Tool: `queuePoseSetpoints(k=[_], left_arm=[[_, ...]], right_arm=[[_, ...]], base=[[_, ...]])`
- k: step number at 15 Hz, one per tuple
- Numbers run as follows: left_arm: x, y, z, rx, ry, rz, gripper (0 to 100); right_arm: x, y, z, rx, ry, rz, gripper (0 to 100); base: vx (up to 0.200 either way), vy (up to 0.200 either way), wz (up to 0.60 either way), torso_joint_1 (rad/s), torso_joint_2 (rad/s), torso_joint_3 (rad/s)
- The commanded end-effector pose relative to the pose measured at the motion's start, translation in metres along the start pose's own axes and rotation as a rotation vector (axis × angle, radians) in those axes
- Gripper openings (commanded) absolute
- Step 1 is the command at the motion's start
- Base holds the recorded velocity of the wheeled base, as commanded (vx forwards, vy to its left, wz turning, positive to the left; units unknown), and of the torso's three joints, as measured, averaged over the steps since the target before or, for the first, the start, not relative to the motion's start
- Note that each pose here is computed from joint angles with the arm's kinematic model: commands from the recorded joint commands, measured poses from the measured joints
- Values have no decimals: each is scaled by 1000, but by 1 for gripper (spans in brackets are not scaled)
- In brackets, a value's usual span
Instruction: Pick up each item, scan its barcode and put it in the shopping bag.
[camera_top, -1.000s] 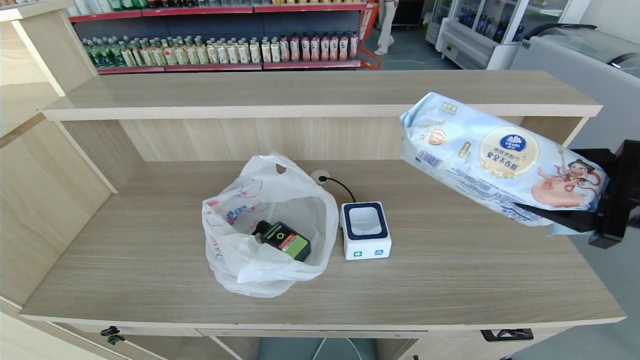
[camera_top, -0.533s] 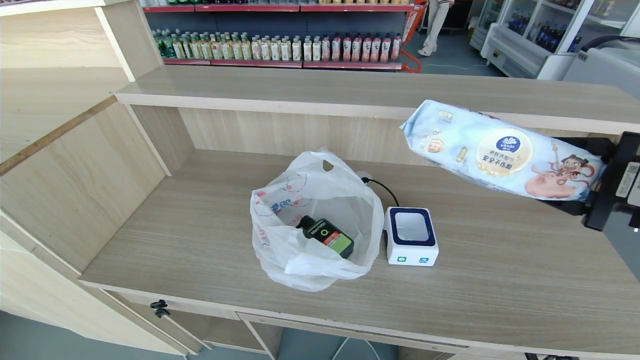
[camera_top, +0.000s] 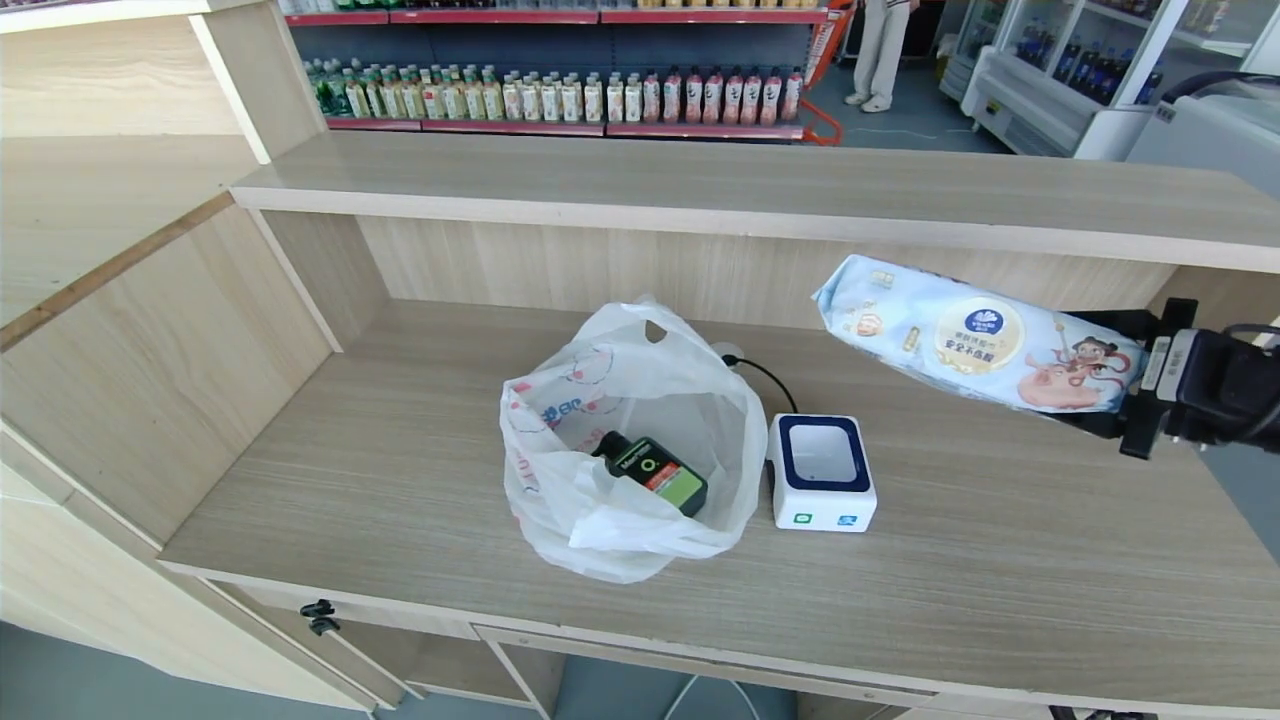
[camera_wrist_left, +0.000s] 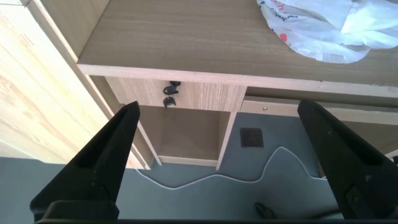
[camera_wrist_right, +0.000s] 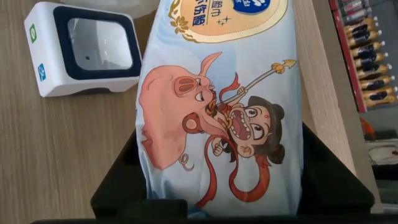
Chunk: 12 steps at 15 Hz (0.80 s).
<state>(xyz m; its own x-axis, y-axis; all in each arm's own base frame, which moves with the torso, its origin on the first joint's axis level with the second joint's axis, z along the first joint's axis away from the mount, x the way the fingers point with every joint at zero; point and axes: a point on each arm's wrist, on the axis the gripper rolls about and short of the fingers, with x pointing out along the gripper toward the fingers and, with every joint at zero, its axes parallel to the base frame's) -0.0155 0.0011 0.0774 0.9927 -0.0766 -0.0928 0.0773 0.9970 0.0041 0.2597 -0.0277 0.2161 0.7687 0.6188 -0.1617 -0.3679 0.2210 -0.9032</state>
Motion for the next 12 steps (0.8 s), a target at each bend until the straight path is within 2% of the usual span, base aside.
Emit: queuePoseSetpoints(k=[1, 6, 10, 12], left_arm=[[0, 0, 0, 0, 1, 0, 100], [0, 0, 0, 0, 1, 0, 100], [0, 0, 0, 0, 1, 0, 100], [0, 0, 0, 0, 1, 0, 100]], right_arm=[[6, 0, -7, 21, 10, 21, 0], [1, 5, -3, -62, 35, 45, 0], [7, 14, -12, -98, 82, 73, 0], [13, 14, -16, -139, 72, 60, 0]], base=[[0, 0, 0, 0, 0, 0], [0, 0, 0, 0, 0, 0], [0, 0, 0, 0, 0, 0], [0, 0, 0, 0, 0, 0]])
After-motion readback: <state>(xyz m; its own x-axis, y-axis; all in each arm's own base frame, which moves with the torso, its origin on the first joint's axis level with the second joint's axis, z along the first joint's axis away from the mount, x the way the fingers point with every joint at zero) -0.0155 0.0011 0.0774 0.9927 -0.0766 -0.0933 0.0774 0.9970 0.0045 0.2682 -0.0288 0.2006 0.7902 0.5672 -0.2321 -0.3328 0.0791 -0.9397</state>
